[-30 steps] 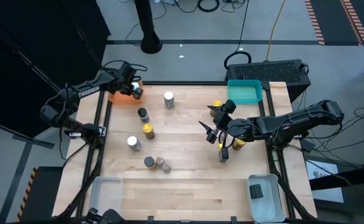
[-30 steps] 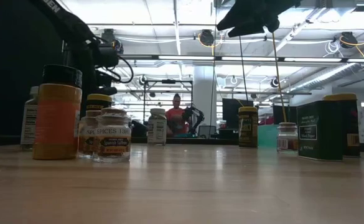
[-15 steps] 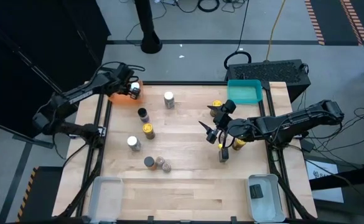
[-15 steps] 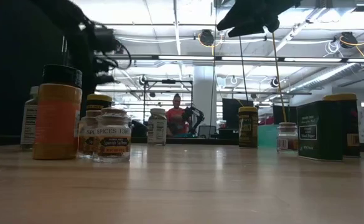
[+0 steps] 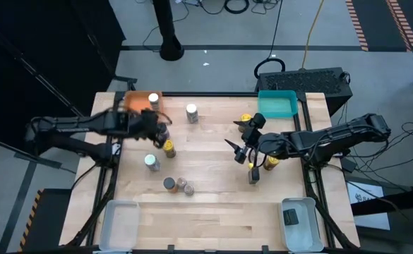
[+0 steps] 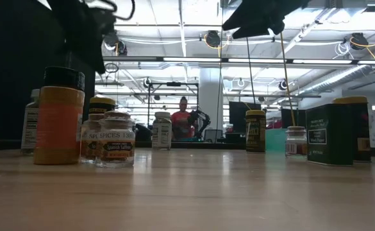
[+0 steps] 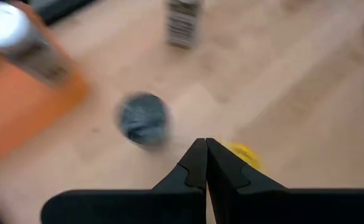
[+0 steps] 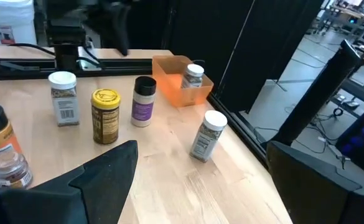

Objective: Sort spices by type
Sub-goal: Put the bottom left yellow seasoning bottle into the transparent bin

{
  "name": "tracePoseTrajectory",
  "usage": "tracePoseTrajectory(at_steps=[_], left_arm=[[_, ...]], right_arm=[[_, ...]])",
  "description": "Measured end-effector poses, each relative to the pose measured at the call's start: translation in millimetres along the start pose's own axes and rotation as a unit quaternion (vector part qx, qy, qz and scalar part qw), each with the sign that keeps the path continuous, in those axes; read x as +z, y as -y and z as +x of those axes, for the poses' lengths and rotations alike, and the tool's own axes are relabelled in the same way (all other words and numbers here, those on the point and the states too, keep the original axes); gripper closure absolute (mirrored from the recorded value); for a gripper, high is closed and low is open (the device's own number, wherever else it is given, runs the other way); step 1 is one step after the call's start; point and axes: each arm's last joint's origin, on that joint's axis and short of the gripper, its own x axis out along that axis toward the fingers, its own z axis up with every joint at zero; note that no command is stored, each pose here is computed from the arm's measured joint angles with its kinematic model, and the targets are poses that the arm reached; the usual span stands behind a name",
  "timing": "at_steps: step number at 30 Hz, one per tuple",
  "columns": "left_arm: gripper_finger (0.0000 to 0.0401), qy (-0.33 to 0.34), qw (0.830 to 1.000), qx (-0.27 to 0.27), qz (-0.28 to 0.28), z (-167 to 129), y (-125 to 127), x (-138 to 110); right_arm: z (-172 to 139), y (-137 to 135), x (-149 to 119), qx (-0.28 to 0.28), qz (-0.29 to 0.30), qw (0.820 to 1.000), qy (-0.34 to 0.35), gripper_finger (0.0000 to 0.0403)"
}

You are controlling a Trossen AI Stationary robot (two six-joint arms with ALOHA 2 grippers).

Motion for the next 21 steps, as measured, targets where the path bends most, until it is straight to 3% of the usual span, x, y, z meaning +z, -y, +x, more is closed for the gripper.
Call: tracePoseTrajectory(at_steps=[7,12,16,21], left_arm=[[0.0395,-0.032,0.999,-0.042,-0.007,-7,43,-29],[0.0395,-0.057,0.997,-0.048,0.010,-16,76,-37],[0.0395,-0.083,0.995,-0.021,0.056,-24,99,-38],[0.0395,-0.091,0.982,-0.015,0.164,-26,109,-38]], right_arm=[[-6,5,5,-0.001,-0.006,1.000,0.011,0.0064],[-10,7,8,0.022,0.000,1.000,0.019,0.0064],[-12,7,9,0.040,0.006,0.999,0.021,0.0064],[-12,7,9,0.041,0.008,0.999,0.021,0.0064]])
